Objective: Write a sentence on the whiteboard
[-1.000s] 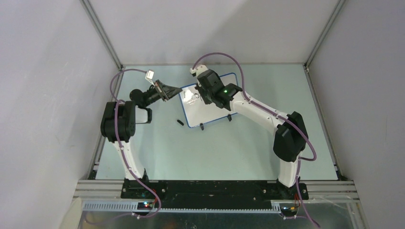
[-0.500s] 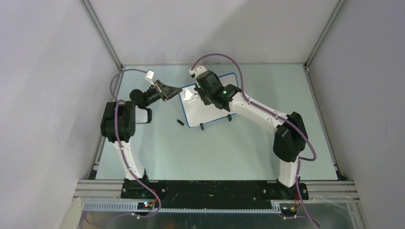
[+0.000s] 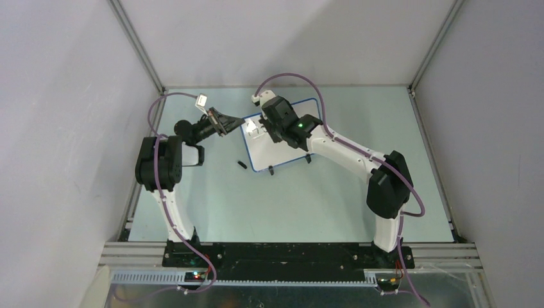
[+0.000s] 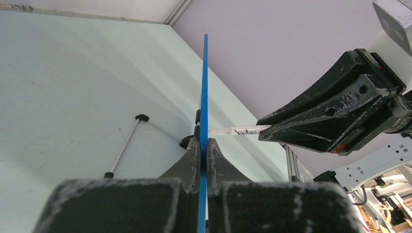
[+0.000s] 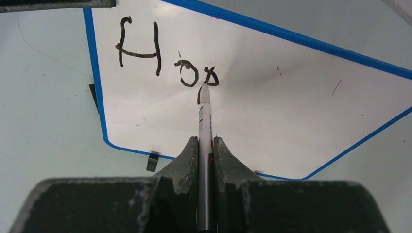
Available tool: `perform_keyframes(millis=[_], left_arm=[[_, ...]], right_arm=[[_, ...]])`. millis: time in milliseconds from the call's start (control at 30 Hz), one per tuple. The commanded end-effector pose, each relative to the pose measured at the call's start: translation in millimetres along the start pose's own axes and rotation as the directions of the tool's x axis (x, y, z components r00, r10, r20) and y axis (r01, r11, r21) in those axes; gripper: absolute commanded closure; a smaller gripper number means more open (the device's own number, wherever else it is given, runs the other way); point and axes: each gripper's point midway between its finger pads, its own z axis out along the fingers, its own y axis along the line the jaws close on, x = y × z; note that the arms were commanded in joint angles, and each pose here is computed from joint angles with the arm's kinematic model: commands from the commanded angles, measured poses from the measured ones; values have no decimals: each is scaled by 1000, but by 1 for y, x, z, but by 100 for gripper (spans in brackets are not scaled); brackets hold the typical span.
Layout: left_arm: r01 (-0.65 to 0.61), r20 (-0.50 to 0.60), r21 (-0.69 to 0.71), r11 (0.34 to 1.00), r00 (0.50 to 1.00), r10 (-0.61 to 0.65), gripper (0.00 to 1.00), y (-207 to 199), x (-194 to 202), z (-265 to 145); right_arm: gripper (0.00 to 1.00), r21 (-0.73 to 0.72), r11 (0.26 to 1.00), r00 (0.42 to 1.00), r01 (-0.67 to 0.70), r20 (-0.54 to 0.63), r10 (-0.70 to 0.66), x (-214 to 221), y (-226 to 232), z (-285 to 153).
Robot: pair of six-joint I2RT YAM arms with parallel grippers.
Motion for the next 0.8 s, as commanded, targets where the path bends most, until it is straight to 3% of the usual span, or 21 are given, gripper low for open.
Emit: perform_keyframes(millis=[0, 333, 767], left_arm=[[-65, -7, 48, 997, 998, 66, 100, -11, -5, 3], [-66, -7, 49, 997, 998, 66, 100, -12, -5, 3], [-65, -7, 49, 997, 998, 65, 100, -11, -4, 3]], right_arm=[[100, 7, 1000, 998, -10, 68, 9, -20, -5, -14], [100, -10, 997, 989, -78, 127, 78, -29, -26, -38], [100, -5, 997, 992, -81, 98, 81, -27, -28, -20]])
